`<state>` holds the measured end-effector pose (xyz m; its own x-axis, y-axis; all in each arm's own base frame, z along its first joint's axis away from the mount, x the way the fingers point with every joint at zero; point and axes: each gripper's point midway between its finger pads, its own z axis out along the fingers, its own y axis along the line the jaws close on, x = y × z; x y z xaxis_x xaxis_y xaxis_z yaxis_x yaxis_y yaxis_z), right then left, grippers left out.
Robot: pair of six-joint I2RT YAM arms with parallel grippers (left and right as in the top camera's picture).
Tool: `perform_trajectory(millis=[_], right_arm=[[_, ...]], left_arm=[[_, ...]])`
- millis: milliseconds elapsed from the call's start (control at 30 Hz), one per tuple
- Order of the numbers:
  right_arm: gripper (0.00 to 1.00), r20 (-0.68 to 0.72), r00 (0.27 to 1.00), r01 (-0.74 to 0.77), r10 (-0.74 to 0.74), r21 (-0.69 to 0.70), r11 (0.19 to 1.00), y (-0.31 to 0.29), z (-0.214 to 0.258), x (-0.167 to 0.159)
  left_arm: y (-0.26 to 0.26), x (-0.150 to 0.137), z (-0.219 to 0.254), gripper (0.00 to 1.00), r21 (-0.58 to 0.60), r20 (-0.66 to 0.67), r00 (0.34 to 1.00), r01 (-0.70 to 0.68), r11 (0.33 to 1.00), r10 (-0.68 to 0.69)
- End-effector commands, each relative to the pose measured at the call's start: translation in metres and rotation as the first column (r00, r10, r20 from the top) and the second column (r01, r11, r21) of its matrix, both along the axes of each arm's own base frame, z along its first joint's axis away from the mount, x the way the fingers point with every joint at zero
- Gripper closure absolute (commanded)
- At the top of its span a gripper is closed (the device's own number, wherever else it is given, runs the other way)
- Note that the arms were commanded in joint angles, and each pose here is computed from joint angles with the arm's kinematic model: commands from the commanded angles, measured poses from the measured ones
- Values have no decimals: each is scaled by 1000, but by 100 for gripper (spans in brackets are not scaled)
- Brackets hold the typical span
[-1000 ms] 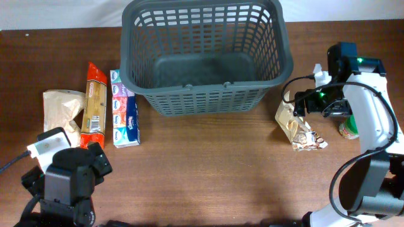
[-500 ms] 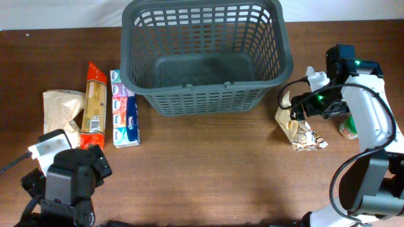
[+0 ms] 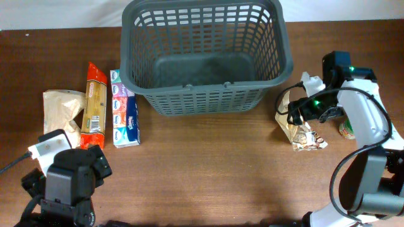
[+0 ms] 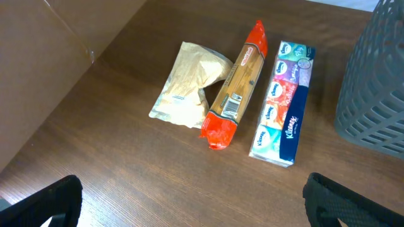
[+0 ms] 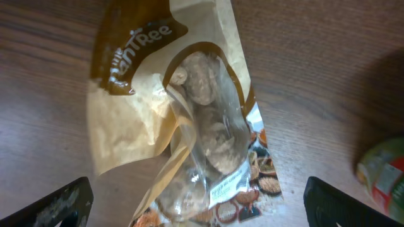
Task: Pack container
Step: 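Lower the right gripper onto the beige pouch and grasp it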
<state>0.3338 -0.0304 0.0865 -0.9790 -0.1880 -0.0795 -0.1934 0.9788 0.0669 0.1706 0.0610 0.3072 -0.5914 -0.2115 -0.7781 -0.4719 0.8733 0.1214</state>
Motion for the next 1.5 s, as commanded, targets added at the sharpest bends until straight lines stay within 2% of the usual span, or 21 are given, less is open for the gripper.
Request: perform_trajectory(millis=[0, 300, 867, 1133, 1467], right_arm=[[1, -30, 999, -17, 17, 21, 1000, 7, -14, -9], [1, -35, 999, 10, -9, 48, 999, 12, -44, -19], [1, -3, 999, 46, -46, 50, 998, 13, -74, -23], [1, 47, 976, 211, -214, 65, 975, 11, -74, -6], [2, 101, 970, 215, -222, 71, 974, 9, -72, 8]], left_arm=[[-1, 1, 2, 0, -15, 11, 1000, -1, 1000, 1], [-1, 1, 2, 0, -15, 10, 1000, -1, 1000, 1], [-2, 1, 2, 0, -15, 10, 1000, -1, 1000, 1], [-2, 1, 2, 0, -15, 10, 1000, -1, 1000, 1], [-2, 1, 2, 0, -15, 11, 1000, -1, 1000, 1]])
